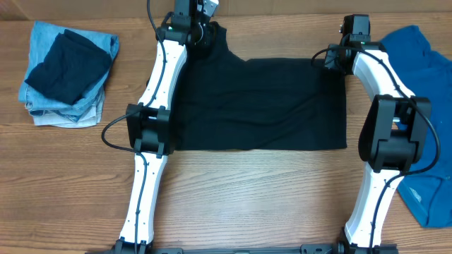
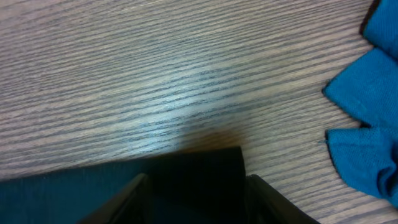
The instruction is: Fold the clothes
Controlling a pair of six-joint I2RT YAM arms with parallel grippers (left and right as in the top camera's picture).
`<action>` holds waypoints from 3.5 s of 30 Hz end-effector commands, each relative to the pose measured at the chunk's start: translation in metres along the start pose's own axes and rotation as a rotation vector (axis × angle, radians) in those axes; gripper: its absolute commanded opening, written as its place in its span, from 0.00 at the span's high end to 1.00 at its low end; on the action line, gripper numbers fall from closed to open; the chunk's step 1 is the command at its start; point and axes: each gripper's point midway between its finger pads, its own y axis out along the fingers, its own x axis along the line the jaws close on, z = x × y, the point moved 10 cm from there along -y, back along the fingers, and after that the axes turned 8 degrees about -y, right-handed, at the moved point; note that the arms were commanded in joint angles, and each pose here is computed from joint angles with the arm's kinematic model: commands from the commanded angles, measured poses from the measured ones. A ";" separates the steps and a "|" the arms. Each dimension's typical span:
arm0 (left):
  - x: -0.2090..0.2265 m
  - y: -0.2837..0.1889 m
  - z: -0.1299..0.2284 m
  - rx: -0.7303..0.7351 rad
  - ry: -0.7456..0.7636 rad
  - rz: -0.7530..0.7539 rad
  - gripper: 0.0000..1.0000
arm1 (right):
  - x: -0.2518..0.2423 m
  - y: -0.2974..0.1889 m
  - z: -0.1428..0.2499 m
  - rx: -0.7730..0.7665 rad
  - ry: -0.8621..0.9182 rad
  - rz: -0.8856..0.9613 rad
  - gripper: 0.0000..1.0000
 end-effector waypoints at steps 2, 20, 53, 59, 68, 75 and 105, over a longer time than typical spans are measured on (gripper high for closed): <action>0.000 -0.001 -0.003 -0.013 -0.023 -0.011 0.95 | 0.002 -0.001 -0.003 -0.018 -0.100 -0.048 0.20; 0.004 -0.005 -0.001 0.014 -0.038 -0.014 0.96 | -0.001 0.037 0.010 0.009 -0.092 -0.038 0.81; 0.049 -0.115 -0.027 0.092 -0.252 -0.089 0.96 | 0.035 -0.076 -0.050 -0.181 -0.221 -0.375 0.96; 0.042 -0.144 -0.025 0.175 -0.304 -0.097 0.96 | 0.039 -0.085 -0.039 -0.108 -0.227 -0.385 0.96; 0.039 -0.169 -0.008 0.324 -0.439 -0.140 0.96 | 0.031 -0.111 -0.021 0.015 -0.260 -0.389 0.96; 0.035 -0.176 0.010 0.455 -0.550 -0.186 0.96 | 0.030 -0.113 -0.002 0.151 -0.248 -0.409 0.96; 0.017 -0.176 0.082 0.895 -0.535 -0.366 0.96 | 0.033 -0.108 0.056 0.477 -0.199 -0.461 0.96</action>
